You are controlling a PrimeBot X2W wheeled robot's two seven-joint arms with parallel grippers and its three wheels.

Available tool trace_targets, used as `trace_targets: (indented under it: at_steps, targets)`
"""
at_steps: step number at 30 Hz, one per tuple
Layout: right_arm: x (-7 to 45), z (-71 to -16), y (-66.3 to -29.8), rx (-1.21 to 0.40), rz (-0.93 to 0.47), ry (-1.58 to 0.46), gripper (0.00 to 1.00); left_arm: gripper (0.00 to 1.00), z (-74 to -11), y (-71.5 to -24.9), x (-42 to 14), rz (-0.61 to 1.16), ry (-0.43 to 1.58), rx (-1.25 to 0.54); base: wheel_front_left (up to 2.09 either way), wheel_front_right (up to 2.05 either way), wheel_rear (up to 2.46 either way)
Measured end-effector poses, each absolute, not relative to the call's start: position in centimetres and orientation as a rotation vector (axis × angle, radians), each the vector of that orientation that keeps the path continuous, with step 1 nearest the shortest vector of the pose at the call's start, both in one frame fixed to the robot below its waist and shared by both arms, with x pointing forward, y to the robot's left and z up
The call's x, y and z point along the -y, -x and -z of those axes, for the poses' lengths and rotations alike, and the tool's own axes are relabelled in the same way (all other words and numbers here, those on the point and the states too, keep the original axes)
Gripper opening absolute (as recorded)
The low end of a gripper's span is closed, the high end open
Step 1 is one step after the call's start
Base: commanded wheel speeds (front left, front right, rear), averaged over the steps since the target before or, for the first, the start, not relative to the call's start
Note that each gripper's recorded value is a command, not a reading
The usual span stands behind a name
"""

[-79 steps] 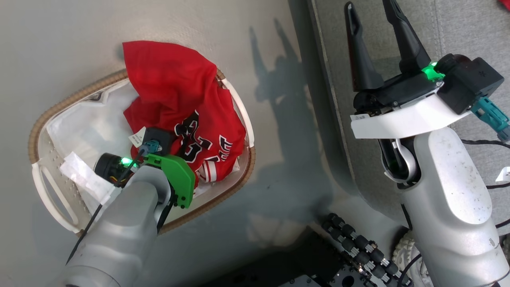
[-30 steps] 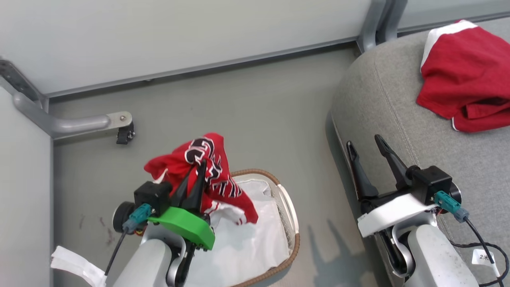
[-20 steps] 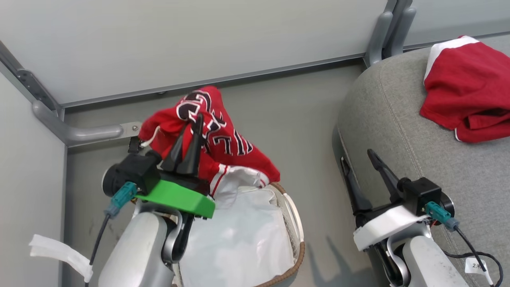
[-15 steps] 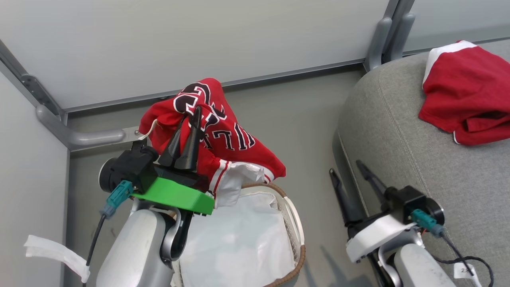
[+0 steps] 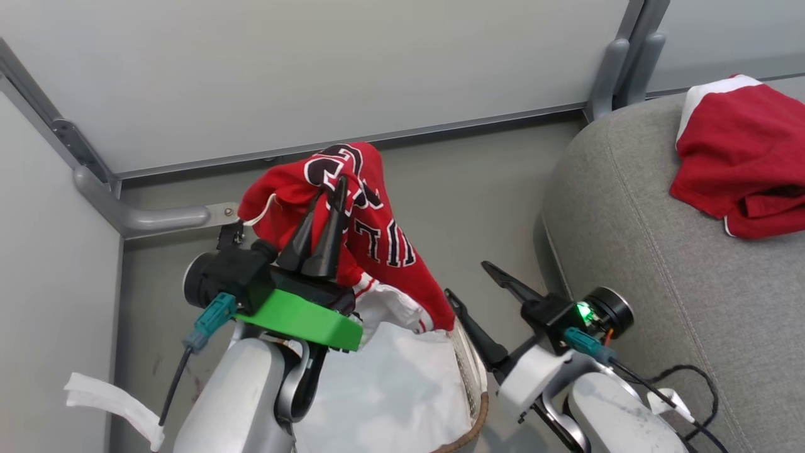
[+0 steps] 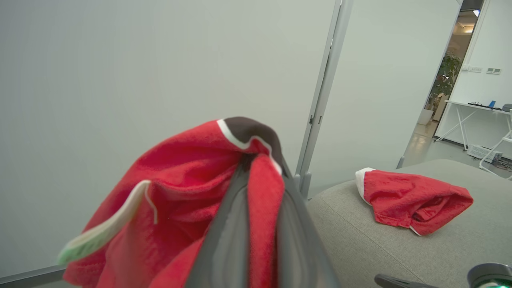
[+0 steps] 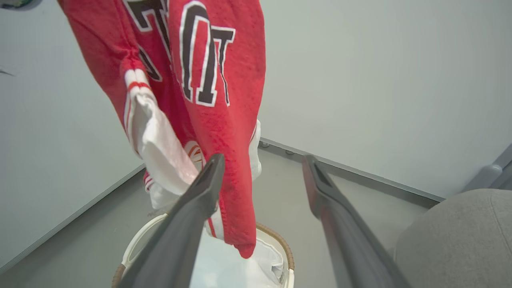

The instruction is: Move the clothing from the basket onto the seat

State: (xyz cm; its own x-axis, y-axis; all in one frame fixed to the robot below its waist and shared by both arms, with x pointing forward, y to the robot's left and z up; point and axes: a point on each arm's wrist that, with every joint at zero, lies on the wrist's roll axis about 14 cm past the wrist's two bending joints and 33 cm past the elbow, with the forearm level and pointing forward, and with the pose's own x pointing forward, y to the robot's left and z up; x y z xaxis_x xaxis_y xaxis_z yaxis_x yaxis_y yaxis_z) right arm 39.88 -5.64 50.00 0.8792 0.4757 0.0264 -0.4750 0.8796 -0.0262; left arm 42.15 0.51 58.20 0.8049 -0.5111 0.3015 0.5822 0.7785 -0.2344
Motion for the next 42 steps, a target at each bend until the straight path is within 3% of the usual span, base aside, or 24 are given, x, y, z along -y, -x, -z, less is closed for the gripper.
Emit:
trace_targets:
  at_steps: [13,14,15,30,31,32,42]
  targets:
    - [0.6,-50.4,-41.5,0.031,-0.652,0.106,0.99,0.00,-58.5,-40.7,0.2,0.626,0.335,0.225,0.00,0.00,0.00]
    - [0.3,-50.2,-41.5,0.023,-0.662,0.109,0.64,0.00,-58.4,-40.6,0.3,0.629,0.337,0.223,0.00,0.00,0.00]
    - [0.1,-50.0,-41.6,0.014,-0.667,0.109,0.02,0.00,-58.4,-40.5,0.4,0.631,0.340,0.222,0.00,0.00,0.00]
    - [-0.9,-50.7,-42.0,0.007,-0.672,0.001,0.00,0.00,-59.0,-40.5,-0.4,0.609,0.360,0.238,0.00,0.00,0.00]
    - [-0.6,-50.8,-42.0,0.011,-0.663,-0.002,0.00,0.33,-59.3,-40.7,-0.7,0.602,0.364,0.248,0.00,0.00,0.00]
    - [-0.3,-50.9,-42.1,0.015,-0.651,-0.007,0.00,1.00,-59.4,-40.7,-0.6,0.604,0.365,0.251,0.00,0.00,0.00]
    - [5.7,-51.8,-41.4,0.058,-0.461,-0.087,0.00,1.00,-57.4,-41.5,1.3,0.638,0.335,0.208,0.00,0.00,0.00]
